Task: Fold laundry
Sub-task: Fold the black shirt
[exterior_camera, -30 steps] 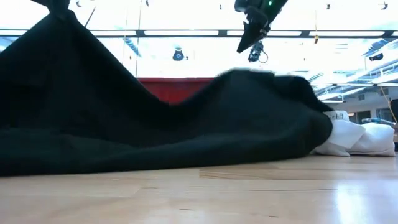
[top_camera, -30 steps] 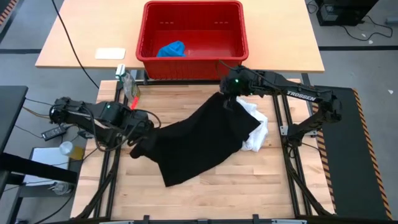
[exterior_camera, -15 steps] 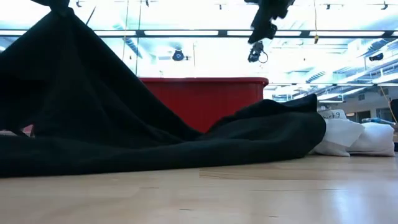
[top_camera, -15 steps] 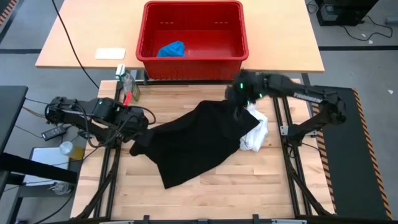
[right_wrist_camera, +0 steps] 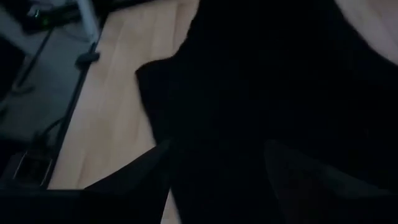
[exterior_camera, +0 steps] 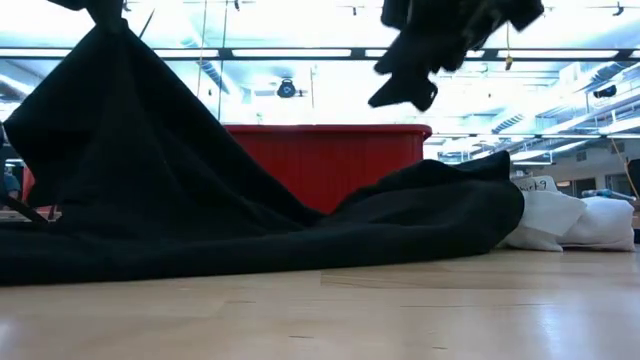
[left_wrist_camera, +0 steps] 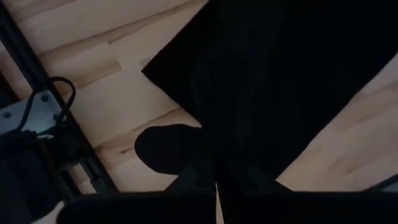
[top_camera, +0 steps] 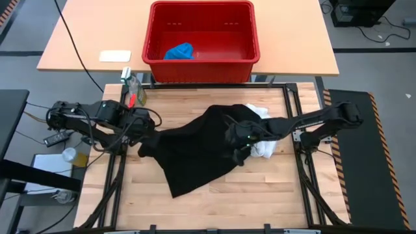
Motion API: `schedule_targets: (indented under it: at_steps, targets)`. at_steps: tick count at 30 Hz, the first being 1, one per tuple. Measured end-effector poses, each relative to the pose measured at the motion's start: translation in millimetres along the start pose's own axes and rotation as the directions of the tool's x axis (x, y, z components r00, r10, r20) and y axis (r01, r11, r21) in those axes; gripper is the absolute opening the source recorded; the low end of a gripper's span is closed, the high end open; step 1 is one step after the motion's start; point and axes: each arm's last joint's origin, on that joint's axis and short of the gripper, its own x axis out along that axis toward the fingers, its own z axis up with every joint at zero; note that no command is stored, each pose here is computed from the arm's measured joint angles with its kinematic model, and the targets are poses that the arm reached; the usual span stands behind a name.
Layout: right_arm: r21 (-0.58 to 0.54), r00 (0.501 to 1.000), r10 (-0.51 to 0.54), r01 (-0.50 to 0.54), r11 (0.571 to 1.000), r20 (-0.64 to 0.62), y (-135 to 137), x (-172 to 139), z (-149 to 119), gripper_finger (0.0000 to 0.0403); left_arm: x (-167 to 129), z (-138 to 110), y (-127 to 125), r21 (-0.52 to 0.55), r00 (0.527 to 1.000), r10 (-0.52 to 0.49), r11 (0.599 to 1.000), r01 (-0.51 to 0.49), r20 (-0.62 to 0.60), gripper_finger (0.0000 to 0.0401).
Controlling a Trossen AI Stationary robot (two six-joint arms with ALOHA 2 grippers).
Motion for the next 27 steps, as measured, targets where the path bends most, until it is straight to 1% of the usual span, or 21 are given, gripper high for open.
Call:
schedule_targets:
  at_steps: [3, 5, 9, 12, 17, 20, 23, 27]
  targets:
    - [0.033, 0.997, -0.028, 0.026, 0.999, 0.075, -4.3, 14.2, -3.6, 0.0255, 0.1, 0.8, 0.2, -0.076, 1.0, 0.007, 0.997, -0.005, 0.025, 0.0]
    - [0.045, 0.996, -0.046, 0.042, 0.998, 0.081, -7.0, 26.9, -5.6, 0.0255, 0.2, 1.0, 0.0, -0.112, 1.0, 0.008, 0.994, -0.004, 0.029, 0.0]
    - [0.015, 0.995, -0.057, 0.056, 0.998, 0.084, -10.4, 52.7, 3.9, 0.0255, 0.3, 1.8, 0.2, -0.155, 0.999, 0.013, 0.988, -0.005, 0.049, 0.0]
    - [-0.012, 0.994, -0.046, 0.048, 0.999, 0.097, -12.7, 68.4, 20.4, 0.0255, 0.3, 1.8, 0.1, -0.155, 0.998, 0.014, 0.988, -0.005, 0.056, 0.0]
    - [-0.091, 0.985, -0.046, 0.062, 0.994, 0.168, -20.3, 90.7, 58.4, 0.0252, 0.0, 0.1, -0.3, -0.14, 0.998, 0.012, 0.99, -0.004, 0.059, 0.0]
    - [-0.13, 0.982, -0.022, 0.047, 0.99, 0.187, -30.1, 105.5, 77.9, 0.0244, 0.0, 0.2, -0.3, -0.146, 0.998, 0.013, 0.989, -0.004, 0.061, 0.0]
    - [-0.202, 0.978, 0.011, 0.033, 0.979, 0.21, -37.5, 120.0, 96.5, 0.0233, 0.0, 0.1, -0.3, -0.146, 0.998, 0.013, 0.989, -0.004, 0.059, 0.0]
    - [-0.28, 0.961, 0.054, 0.025, 0.96, 0.272, -39.6, 126.5, 124.6, 0.0221, 0.0, 0.0, -0.4, -0.141, 0.998, 0.012, 0.99, -0.004, 0.055, 0.0]
